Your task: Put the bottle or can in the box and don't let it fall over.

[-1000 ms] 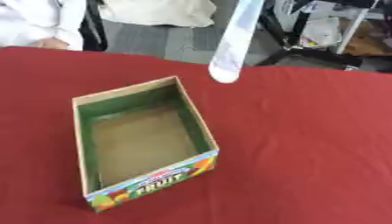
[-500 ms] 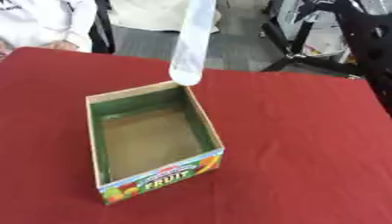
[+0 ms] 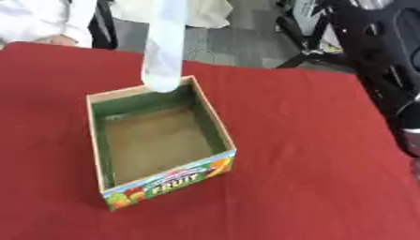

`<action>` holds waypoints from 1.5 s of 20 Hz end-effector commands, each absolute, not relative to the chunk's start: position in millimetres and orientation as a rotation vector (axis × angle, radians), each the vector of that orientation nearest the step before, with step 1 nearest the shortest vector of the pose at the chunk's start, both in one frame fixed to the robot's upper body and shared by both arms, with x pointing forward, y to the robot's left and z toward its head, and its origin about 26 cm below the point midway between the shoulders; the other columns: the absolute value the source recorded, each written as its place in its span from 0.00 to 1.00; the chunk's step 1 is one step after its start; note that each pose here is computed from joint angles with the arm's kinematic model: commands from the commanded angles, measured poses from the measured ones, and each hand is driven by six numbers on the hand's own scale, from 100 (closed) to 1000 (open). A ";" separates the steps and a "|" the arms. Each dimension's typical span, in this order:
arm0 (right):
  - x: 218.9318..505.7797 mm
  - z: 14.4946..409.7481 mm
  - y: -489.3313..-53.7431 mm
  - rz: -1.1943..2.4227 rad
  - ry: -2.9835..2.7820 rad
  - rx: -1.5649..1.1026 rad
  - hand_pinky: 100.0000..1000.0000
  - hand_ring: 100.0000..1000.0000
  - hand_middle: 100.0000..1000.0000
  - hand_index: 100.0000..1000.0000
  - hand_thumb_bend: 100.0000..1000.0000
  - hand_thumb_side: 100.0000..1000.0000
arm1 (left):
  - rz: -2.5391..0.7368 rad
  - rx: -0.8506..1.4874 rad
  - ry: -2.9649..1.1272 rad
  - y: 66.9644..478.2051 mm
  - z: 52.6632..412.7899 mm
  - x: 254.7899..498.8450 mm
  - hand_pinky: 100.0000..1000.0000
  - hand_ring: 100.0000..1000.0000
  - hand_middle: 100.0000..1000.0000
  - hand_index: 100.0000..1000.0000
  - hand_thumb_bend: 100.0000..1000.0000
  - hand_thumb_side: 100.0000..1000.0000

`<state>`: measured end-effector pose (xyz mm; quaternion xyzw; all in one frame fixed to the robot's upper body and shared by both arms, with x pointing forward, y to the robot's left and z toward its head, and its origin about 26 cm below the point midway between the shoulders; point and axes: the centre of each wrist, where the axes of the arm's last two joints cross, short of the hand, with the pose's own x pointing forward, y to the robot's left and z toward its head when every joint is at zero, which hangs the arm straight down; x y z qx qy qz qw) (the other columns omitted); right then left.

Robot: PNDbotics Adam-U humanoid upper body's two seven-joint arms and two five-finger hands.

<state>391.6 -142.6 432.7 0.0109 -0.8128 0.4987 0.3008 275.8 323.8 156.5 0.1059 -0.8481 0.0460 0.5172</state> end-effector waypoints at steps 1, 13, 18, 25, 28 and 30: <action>383.4 438.9 -140.2 1.326 -2.190 0.047 0.53 0.22 0.28 0.32 0.00 0.00 | 0.106 0.262 -2.066 324.8 165.4 274.2 0.72 0.60 0.61 0.69 0.00 0.72; 395.6 386.8 -121.0 1.303 -2.136 0.127 0.59 0.29 0.36 0.40 0.00 0.00 | 0.126 0.254 -2.069 321.6 164.9 275.3 0.72 0.60 0.61 0.69 0.00 0.73; 396.8 373.3 -114.4 1.309 -2.116 0.131 0.68 0.45 0.51 0.56 0.00 0.00 | 0.127 0.253 -2.070 321.2 164.6 275.4 0.72 0.60 0.61 0.69 0.00 0.73; 400.6 373.0 -121.7 1.311 -2.118 0.030 0.79 0.82 0.83 0.83 0.00 0.00 | 0.128 0.257 -2.061 322.2 161.9 274.3 0.72 0.60 0.61 0.69 0.00 0.73; 398.2 383.7 -131.9 1.239 -2.175 -0.001 0.77 0.79 0.80 0.80 0.00 0.00 | 0.125 0.261 -2.056 323.1 160.9 273.7 0.72 0.60 0.61 0.69 0.00 0.73; 392.5 394.9 -145.9 1.174 -2.224 -0.021 0.76 0.77 0.78 0.78 0.00 0.00 | 0.126 0.269 -2.052 324.7 159.8 272.8 0.72 0.59 0.61 0.69 0.00 0.73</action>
